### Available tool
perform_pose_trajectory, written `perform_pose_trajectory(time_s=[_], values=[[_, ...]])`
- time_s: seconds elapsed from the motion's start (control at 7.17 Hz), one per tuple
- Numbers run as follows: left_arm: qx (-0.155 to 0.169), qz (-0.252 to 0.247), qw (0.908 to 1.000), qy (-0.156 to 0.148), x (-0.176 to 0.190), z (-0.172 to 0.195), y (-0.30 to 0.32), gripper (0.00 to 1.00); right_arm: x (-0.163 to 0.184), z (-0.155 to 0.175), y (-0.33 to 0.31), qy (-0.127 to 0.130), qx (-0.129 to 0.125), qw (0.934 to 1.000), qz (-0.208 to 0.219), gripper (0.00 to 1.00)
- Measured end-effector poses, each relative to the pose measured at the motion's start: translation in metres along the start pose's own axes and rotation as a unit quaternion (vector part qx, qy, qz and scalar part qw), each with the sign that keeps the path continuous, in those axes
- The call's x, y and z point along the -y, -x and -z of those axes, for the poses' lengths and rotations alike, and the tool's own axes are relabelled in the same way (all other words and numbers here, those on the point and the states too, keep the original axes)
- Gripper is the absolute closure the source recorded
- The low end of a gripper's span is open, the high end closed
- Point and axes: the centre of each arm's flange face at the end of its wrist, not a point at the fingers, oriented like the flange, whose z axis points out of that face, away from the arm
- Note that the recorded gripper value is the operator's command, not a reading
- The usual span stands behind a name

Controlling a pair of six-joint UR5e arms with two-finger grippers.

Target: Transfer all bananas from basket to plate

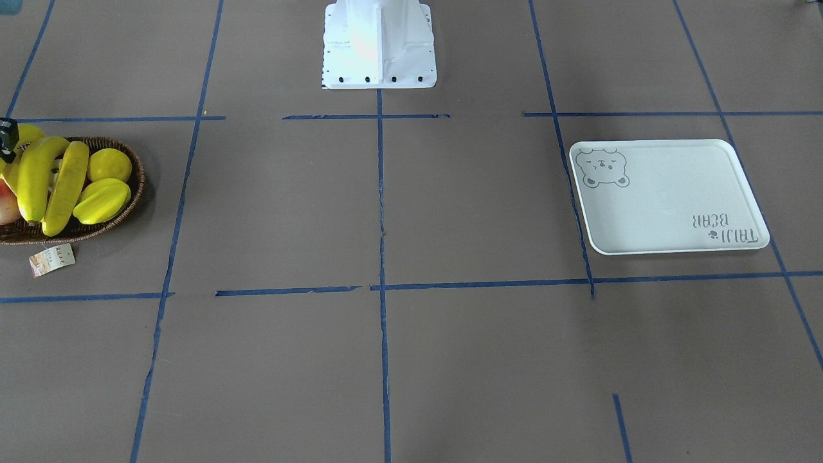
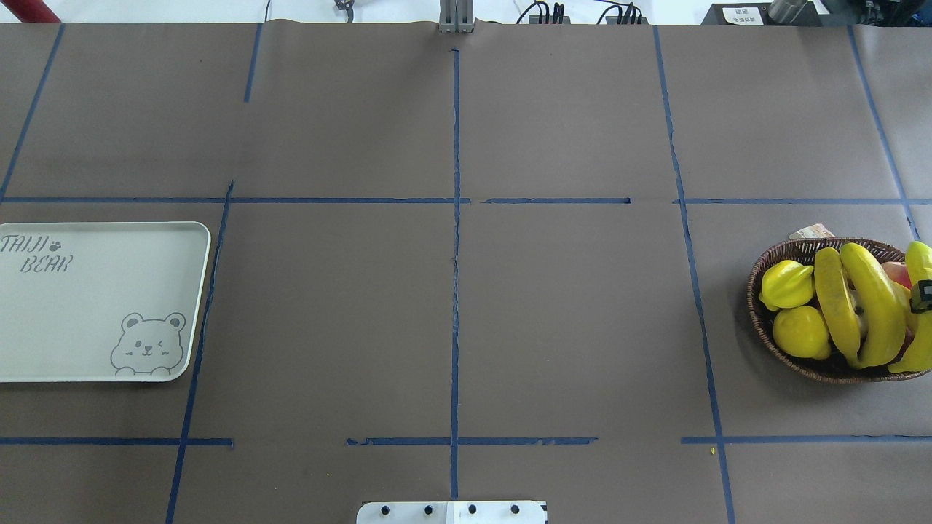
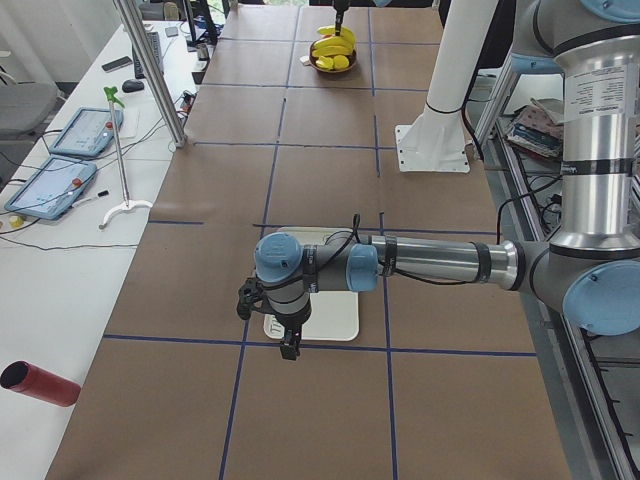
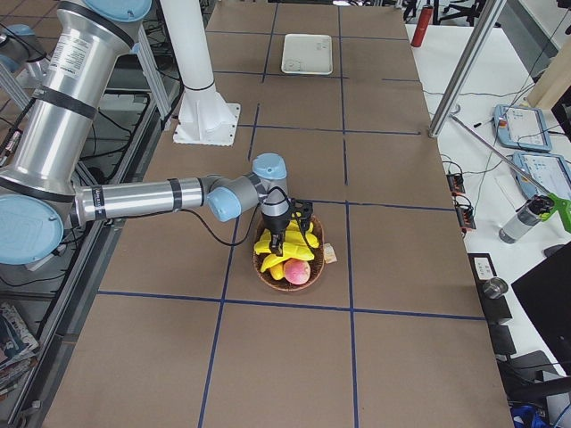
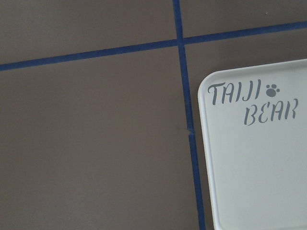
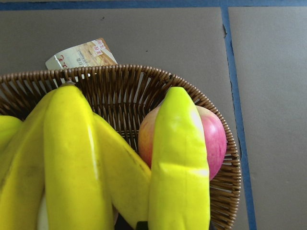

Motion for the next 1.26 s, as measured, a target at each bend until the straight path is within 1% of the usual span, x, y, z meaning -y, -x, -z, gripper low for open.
perform_pose_trajectory(time_s=[0.28,0.56,0.7,0.84,1.12,1.26], values=[[0.0,0.0,1.0,0.0,0.0,0.0,0.0,0.0,-0.001,0.025,0.008,0.0,0.009,0.9997,0.023,1.0],[0.0,0.0,1.0,0.0,0.0,0.0,0.0,0.0,0.002,0.079,0.018,0.016,-0.002,0.9988,0.047,0.99],[0.0,-0.001,1.0,-0.001,0.0,0.001,-0.001,0.0,0.01,0.103,0.033,0.02,-0.004,0.9978,0.063,0.97],[0.001,-0.004,1.0,-0.005,0.002,0.005,-0.005,0.0,0.024,0.115,0.052,0.019,0.007,0.9969,0.076,0.97],[0.006,-0.014,0.9998,-0.014,0.007,0.014,-0.013,0.0,0.056,0.124,0.108,0.018,0.064,0.9924,0.104,0.97],[0.008,-0.027,0.9992,-0.027,0.02,0.023,-0.02,0.0,0.074,0.127,0.146,0.02,0.091,0.9898,0.107,0.97]])
